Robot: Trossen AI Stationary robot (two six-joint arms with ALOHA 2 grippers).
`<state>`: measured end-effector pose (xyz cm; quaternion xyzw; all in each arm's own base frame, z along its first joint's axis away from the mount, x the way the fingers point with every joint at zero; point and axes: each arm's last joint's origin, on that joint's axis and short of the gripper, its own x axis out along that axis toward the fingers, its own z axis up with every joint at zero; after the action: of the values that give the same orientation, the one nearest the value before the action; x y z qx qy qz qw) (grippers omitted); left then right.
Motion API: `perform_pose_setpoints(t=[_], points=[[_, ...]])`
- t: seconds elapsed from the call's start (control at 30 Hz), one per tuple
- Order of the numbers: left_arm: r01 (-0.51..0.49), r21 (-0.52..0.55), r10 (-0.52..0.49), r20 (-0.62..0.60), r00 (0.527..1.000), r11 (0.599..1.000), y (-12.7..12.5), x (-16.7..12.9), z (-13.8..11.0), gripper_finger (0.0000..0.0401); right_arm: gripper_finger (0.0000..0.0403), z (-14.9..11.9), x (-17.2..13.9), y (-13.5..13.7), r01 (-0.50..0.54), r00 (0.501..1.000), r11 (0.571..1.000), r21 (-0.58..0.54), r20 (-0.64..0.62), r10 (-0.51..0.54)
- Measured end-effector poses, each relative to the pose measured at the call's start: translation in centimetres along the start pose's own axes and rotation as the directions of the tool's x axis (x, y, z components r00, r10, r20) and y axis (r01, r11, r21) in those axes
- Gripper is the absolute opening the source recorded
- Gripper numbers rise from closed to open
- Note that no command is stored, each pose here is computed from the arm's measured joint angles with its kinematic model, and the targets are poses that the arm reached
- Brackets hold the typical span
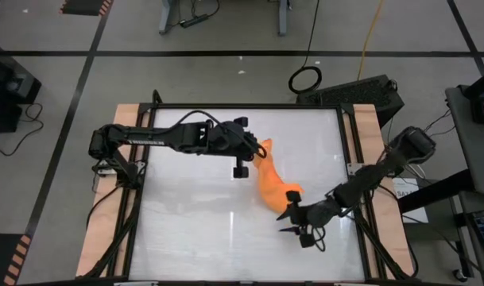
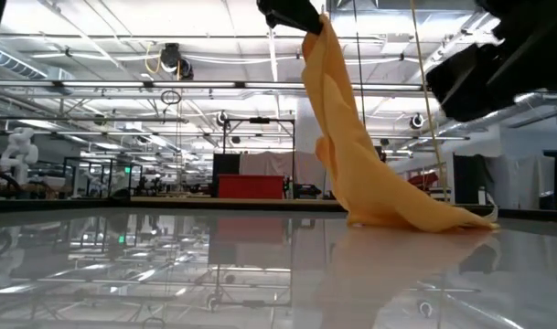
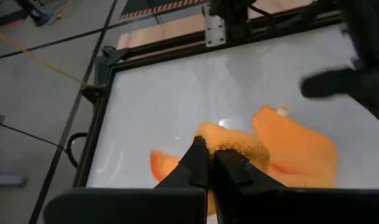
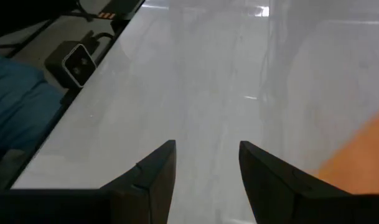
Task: Roll towel
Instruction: Fold the towel
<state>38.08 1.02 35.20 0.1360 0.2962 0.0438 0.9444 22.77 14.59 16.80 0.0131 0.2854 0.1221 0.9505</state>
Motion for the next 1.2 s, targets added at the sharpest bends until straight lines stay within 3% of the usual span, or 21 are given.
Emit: perform_pose_setpoints(t=[0.23,0.47,0.57,0.67,0.77,0.87,1.0,1.2], points=[[0.001,-0.002,-0.001,0.007,1.000,1.000,-0.1,0.0,0.1,0.0003,0.0166,-0.9,4.2,-0.4,0.015,0.997,1.000,-0.001,0.076,-0.015],[-0.001,-0.005,0.001,0.015,1.000,1.000,-0.1,0.0,0.2,0.0002,0.0166,-0.4,8.5,-1.0,0.073,0.997,0.997,-0.020,0.030,-0.073],[-0.002,-0.023,0.003,0.020,1.000,1.000,-0.1,0.0,0.2,0.0002,0.0166,-0.4,9.8,-1.9,0.172,0.983,0.985,-0.031,-0.051,-0.174],[-0.001,-0.029,0.001,0.016,1.000,1.000,-0.1,0.0,0.2,0.0002,0.0162,-0.4,9.8,-2.9,0.329,0.930,0.942,-0.070,-0.151,-0.336],[0.004,-0.024,-0.004,0.005,1.000,1.000,-0.3,0.0,0.1,0.0002,0.0152,-0.3,8.7,-3.6,0.488,0.834,0.864,-0.126,-0.226,-0.504],[0.010,-0.020,-0.010,-0.014,1.000,1.000,-0.4,-0.1,-0.1,0.0002,0.0138,-0.3,6.8,-4.1,0.581,0.749,0.799,-0.154,-0.283,-0.599],[0.012,-0.019,-0.013,-0.025,1.000,1.000,-0.4,0.0,-0.2,0.0002,0.0124,0.0,4.2,-4.6,0.639,0.677,0.755,-0.148,-0.359,-0.643],[0.016,-0.016,-0.016,-0.028,0.999,1.000,-0.6,-0.1,-0.2,0.0002,0.0119,0.3,3.0,-5.5,0.639,0.659,0.748,-0.182,-0.373,-0.653]])
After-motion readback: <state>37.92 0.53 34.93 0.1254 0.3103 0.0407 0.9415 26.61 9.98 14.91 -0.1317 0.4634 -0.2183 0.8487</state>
